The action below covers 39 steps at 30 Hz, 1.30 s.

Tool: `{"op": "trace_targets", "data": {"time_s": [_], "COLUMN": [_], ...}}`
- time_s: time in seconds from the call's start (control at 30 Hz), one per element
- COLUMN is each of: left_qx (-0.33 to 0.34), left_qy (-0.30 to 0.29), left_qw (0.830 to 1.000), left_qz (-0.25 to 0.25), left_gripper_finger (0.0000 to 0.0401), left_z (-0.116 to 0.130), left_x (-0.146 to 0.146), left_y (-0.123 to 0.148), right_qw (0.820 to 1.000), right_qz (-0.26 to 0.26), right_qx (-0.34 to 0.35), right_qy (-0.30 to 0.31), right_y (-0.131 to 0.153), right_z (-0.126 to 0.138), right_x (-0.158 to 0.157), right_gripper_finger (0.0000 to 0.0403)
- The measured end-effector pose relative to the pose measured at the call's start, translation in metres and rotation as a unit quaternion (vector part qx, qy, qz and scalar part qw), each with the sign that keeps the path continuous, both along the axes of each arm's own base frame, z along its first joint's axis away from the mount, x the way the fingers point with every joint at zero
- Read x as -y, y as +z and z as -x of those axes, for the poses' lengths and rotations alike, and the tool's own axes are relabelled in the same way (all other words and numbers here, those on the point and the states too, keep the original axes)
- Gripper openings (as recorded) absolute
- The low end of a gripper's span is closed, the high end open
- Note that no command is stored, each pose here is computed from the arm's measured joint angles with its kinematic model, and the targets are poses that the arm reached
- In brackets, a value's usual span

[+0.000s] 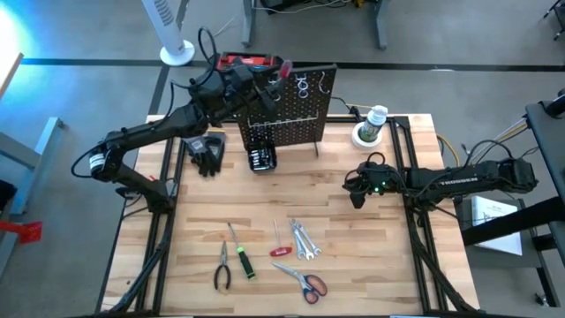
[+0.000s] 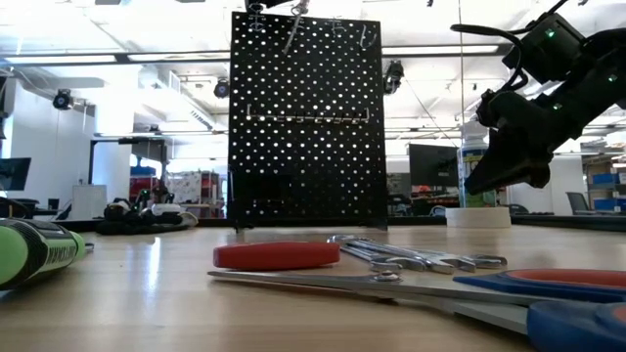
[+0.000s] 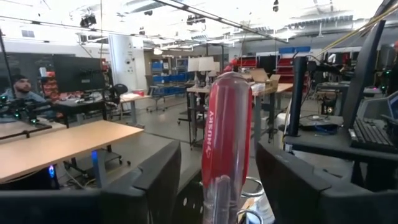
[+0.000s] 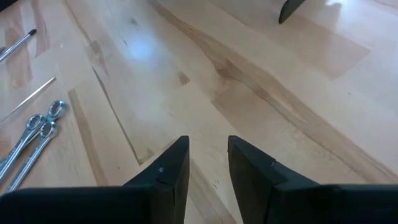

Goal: Hang tools onto peg board
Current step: Hang the red screwdriver on the pegboard

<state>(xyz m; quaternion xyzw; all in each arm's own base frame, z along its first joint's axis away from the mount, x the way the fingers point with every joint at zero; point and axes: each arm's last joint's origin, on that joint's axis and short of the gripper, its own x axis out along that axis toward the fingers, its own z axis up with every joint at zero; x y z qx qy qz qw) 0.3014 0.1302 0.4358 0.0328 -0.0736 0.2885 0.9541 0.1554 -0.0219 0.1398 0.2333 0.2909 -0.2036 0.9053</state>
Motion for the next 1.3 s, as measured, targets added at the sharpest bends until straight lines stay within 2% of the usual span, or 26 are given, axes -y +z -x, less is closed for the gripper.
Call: {"op": "trace_targets", "data": {"time_s": [0.33,0.73,1.3], "left_qx": [-0.024,-0.016,0.022], "left_qy": [0.027,0.000,-0.003], "left_qw": [0.999,0.998,0.998], "left_qz": [-0.031,-0.059,-0.058], "left_gripper_finger": [0.0202,0.0202,0.0202], "left_z": [0.024,0.025,0.026], "left_x": [0.008,0.010,0.012], "left_y": [0.015,0.020,0.027], "right_qw": [1.000,0.999,0.999], "right_qz": [-0.002,-0.002,0.002], "right_qx": [0.005,0.036,0.034], "right_qy": [-0.003,-0.005,0.000], "right_y": [0.001,0.005,0.005], "right_z": [0.000,-0.004,-0.004], "right_x": [0.000,0.000,0.000], "right_gripper_finger": [0.0096,0.0114,0.0118]}}
